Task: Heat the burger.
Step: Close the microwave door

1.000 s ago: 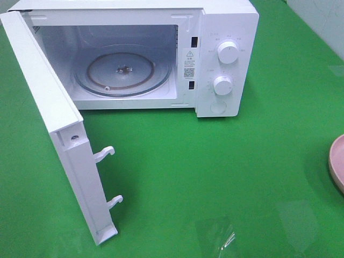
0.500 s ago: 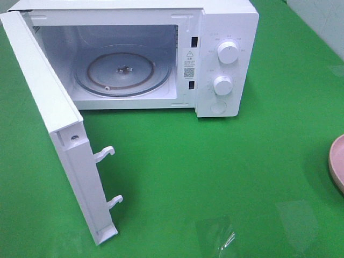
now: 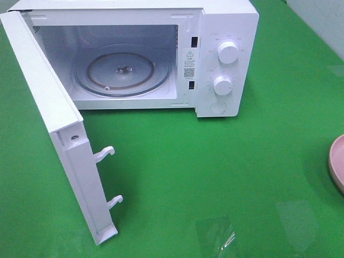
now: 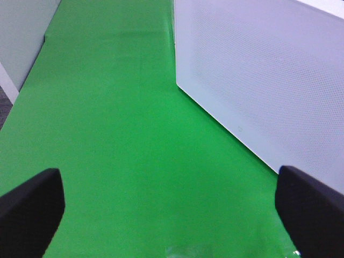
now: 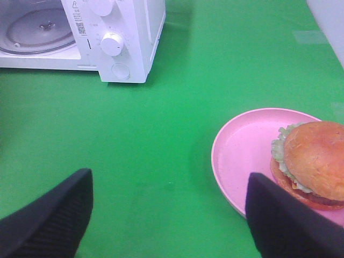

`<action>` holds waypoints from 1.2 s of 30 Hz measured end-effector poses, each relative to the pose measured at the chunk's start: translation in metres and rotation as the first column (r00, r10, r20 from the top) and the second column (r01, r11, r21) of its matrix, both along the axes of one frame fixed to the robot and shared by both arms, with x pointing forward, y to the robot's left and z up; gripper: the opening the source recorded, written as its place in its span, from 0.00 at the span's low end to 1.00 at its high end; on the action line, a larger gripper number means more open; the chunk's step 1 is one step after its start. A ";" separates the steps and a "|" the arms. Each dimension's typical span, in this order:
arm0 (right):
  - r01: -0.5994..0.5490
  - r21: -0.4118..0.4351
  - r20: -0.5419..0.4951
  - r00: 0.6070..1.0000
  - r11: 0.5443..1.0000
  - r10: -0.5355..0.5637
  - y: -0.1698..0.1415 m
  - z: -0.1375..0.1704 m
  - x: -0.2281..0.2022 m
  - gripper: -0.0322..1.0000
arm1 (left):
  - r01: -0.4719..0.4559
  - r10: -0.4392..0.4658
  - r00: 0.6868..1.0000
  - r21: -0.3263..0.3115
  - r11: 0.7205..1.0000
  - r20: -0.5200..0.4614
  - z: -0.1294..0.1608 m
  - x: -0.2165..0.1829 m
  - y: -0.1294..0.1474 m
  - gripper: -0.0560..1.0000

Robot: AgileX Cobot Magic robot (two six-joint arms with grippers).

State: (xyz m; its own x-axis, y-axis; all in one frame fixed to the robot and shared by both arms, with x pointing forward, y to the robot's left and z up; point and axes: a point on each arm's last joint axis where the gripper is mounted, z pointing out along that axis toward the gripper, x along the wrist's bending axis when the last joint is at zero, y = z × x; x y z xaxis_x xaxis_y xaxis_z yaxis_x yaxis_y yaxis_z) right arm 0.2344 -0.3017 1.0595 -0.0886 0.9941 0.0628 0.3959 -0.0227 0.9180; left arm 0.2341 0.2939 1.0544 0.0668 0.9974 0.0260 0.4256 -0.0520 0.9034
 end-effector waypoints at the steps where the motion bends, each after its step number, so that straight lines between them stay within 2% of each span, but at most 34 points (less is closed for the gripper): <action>1: 0.000 0.000 0.000 1.000 1.000 0.000 0.000 0.000 0.000 0.77 | 0.000 0.000 1.000 0.000 1.000 0.000 0.000 0.000 0.000 0.99; 16: 0.000 0.001 0.000 1.000 1.000 0.000 0.000 0.000 0.000 0.77 | 0.001 -0.001 1.000 -0.001 1.000 0.000 0.000 0.000 0.000 0.99; 20: 0.000 0.001 0.000 1.000 1.000 0.000 0.000 0.000 0.000 0.77 | 0.014 -0.014 1.000 -0.021 1.000 0.002 0.000 0.000 -0.002 0.99; 23: 0.001 0.002 0.000 1.000 1.000 -0.001 0.000 0.000 0.000 0.77 | 0.017 -0.016 0.999 -0.026 1.000 0.029 0.005 -0.001 -0.002 0.99; 24: 0.001 0.002 0.000 1.000 1.000 -0.001 0.000 0.000 0.000 0.77 | 0.013 -0.010 0.996 -0.026 1.000 0.091 0.012 -0.001 -0.002 0.99; 25: 0.001 0.002 0.000 1.000 1.000 -0.001 0.000 0.000 0.000 0.77 | 0.013 -0.010 0.996 -0.026 1.000 0.091 0.012 -0.001 -0.002 0.99; 26: 0.000 0.003 0.000 1.000 1.000 0.000 0.000 0.000 0.000 0.77 | 0.004 0.000 0.988 -0.021 1.000 0.157 0.019 0.000 -0.001 0.97; 27: 0.000 0.003 0.000 1.000 1.000 0.000 0.000 0.000 0.000 0.77 | 0.004 0.000 0.988 -0.021 1.000 0.157 0.019 0.000 -0.001 0.97; 28: 0.000 0.003 0.000 1.000 1.000 0.000 0.000 0.000 0.000 0.77 | -0.010 0.011 0.980 -0.009 1.000 0.200 0.024 0.002 0.001 0.92; 29: 0.000 0.003 0.000 1.000 1.000 0.000 0.000 0.000 0.000 0.77 | -0.010 0.011 0.980 -0.009 1.000 0.200 0.024 0.002 0.001 0.92; 30: 0.000 0.003 0.000 1.000 1.000 0.000 0.000 0.000 0.000 0.77 | -0.021 0.020 0.976 0.002 1.000 0.215 0.027 0.006 0.002 0.84; 31: 0.000 0.003 0.000 1.000 1.000 0.000 0.000 0.000 0.000 0.77 | -0.021 0.020 0.976 0.002 1.000 0.215 0.027 0.006 0.002 0.84; 33: 0.000 0.003 0.000 1.000 1.000 0.000 0.000 0.000 0.000 0.77 | -0.034 0.030 0.975 0.011 0.999 0.220 0.033 0.022 0.004 0.57; 34: 0.000 0.003 0.000 1.000 1.000 0.000 0.000 0.000 0.000 0.77 | -0.034 0.030 0.975 0.011 0.999 0.220 0.033 0.022 0.004 0.57; 35: 0.000 0.003 0.000 1.000 1.000 0.000 0.000 0.000 0.000 0.77 | -0.038 0.035 0.972 0.012 0.999 0.233 0.037 0.030 0.004 0.41; 36: 0.000 0.003 0.000 1.000 1.000 0.000 0.000 0.000 0.000 0.77 | -0.038 0.035 0.972 0.012 0.999 0.233 0.037 0.030 0.004 0.41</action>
